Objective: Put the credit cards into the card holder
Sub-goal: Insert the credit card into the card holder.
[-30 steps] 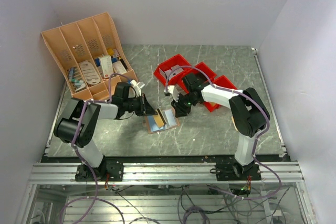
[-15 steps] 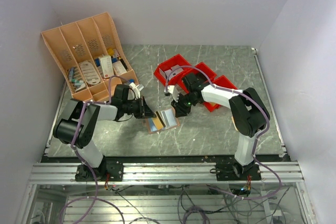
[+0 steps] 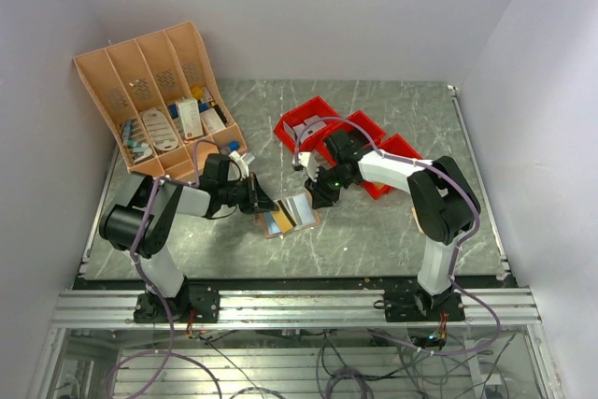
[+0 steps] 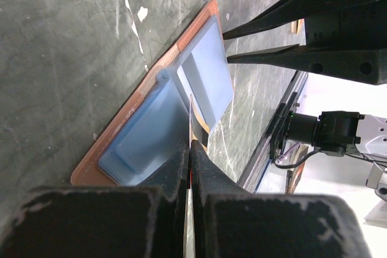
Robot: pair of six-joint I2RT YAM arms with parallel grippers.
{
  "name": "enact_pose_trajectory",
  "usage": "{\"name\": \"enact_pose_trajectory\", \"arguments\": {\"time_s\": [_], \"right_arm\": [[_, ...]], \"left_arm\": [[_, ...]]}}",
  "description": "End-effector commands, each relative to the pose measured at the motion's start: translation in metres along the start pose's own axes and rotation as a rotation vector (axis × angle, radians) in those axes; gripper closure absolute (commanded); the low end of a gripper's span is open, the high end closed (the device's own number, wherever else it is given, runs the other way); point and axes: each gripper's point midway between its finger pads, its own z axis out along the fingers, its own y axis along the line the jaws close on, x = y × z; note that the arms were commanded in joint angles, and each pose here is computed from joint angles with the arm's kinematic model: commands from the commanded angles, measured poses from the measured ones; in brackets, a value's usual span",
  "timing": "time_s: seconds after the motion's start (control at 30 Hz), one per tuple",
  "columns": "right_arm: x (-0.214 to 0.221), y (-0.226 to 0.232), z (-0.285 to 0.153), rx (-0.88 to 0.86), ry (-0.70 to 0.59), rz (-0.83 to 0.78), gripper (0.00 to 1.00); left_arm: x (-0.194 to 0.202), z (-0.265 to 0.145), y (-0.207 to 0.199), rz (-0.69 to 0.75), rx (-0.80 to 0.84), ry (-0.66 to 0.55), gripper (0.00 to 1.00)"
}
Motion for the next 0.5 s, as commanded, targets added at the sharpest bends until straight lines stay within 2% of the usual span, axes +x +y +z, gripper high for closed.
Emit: {"name": "enact_pose_trajectory", "arguments": {"time_s": [0.0, 0.47], "right_arm": [[0.013, 0.003, 0.003, 0.0, 0.034, 0.018, 0.76], [0.012, 0.003, 0.003, 0.0, 0.03, 0.02, 0.76]], "left_arm": [[-0.005, 0.003, 0.008, -0.003, -0.008, -0.035, 0.93], [-0.007, 0.005, 0.018, 0.015, -0.051, -0.032, 0.93]]}}
